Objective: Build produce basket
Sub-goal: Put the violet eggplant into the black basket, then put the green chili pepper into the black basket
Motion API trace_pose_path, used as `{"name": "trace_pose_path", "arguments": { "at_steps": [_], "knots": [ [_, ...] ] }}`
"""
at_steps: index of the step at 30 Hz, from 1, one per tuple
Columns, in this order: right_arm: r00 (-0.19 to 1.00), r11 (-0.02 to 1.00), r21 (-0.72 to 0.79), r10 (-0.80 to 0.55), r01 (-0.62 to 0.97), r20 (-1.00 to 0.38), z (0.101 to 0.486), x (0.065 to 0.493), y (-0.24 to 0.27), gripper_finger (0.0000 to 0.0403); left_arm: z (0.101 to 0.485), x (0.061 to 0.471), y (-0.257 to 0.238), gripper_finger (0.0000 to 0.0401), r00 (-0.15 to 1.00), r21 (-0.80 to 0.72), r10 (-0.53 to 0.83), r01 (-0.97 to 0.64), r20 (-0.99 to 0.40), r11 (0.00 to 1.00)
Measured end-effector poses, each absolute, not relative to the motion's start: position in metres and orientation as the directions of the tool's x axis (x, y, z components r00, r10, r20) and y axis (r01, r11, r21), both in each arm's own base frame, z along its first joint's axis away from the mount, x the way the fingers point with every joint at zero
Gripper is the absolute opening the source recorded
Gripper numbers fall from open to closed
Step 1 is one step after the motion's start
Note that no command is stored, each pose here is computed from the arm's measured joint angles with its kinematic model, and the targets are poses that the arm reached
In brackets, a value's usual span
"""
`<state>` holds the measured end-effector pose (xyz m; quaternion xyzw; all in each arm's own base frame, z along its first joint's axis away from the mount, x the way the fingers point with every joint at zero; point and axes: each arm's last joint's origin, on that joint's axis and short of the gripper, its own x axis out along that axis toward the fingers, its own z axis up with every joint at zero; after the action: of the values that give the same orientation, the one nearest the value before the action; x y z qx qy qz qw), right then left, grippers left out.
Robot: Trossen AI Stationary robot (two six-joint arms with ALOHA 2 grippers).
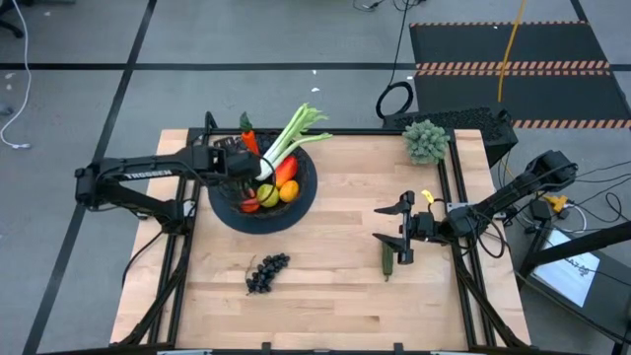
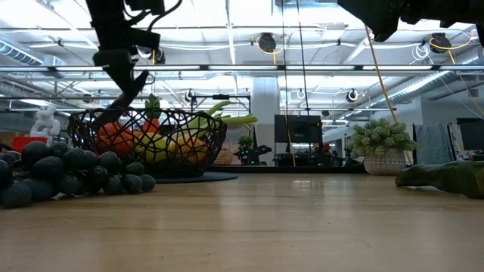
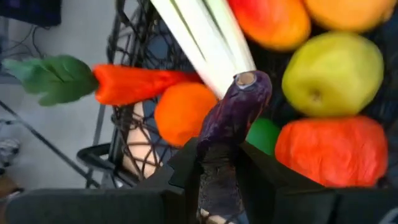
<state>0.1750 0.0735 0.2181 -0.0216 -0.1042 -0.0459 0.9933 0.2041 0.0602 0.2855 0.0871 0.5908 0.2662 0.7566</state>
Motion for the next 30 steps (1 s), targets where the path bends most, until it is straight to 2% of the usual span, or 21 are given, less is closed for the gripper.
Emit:
{"name": "trace_pose_path", "arguments": {
  "at_steps": [7, 11, 16, 20, 25, 30],
  "knots": [
    [0.978, 0.996, -0.010, -0.083, 0.087, 0.192, 0.216, 0.175, 0.074, 0.0281, 0.278, 0.206, 0.060, 0.0100, 0.145, 0.472, 0.526, -0.289, -0.838, 0.833],
    [0.988, 0.997, 0.023, -0.075, 0.073, 0.133, 0.210, 0.176, 0.075, 0.0281, 0.278, 0.208, 0.057, 0.0160, 0.153, 0.463, 0.526, -0.314, -0.837, 0.829],
    [0.995, 0.990, 0.104, -0.097, 0.098, -0.016, 0.194, 0.177, 0.075, 0.0281, 0.278, 0.209, 0.051, 0.0246, 0.169, 0.433, 0.521, -0.377, -0.837, 0.819],
    [0.981, 0.976, 0.146, -0.142, 0.161, -0.135, 0.180, 0.173, 0.079, 0.0281, 0.285, 0.213, 0.043, 0.0283, 0.215, 0.404, 0.519, -0.415, -0.827, 0.815],
    [0.977, 0.958, 0.244, -0.106, 0.150, -0.186, 0.174, 0.166, 0.089, 0.0281, 0.302, 0.221, 0.028, 0.0289, 0.368, 0.363, 0.516, -0.410, -0.774, 0.837],
    [0.979, 0.954, 0.281, -0.052, 0.107, -0.197, 0.171, 0.158, 0.102, 0.0281, 0.317, 0.228, 0.009, 0.0263, 0.552, 0.319, 0.492, -0.383, -0.673, 0.867]
  ]
}}
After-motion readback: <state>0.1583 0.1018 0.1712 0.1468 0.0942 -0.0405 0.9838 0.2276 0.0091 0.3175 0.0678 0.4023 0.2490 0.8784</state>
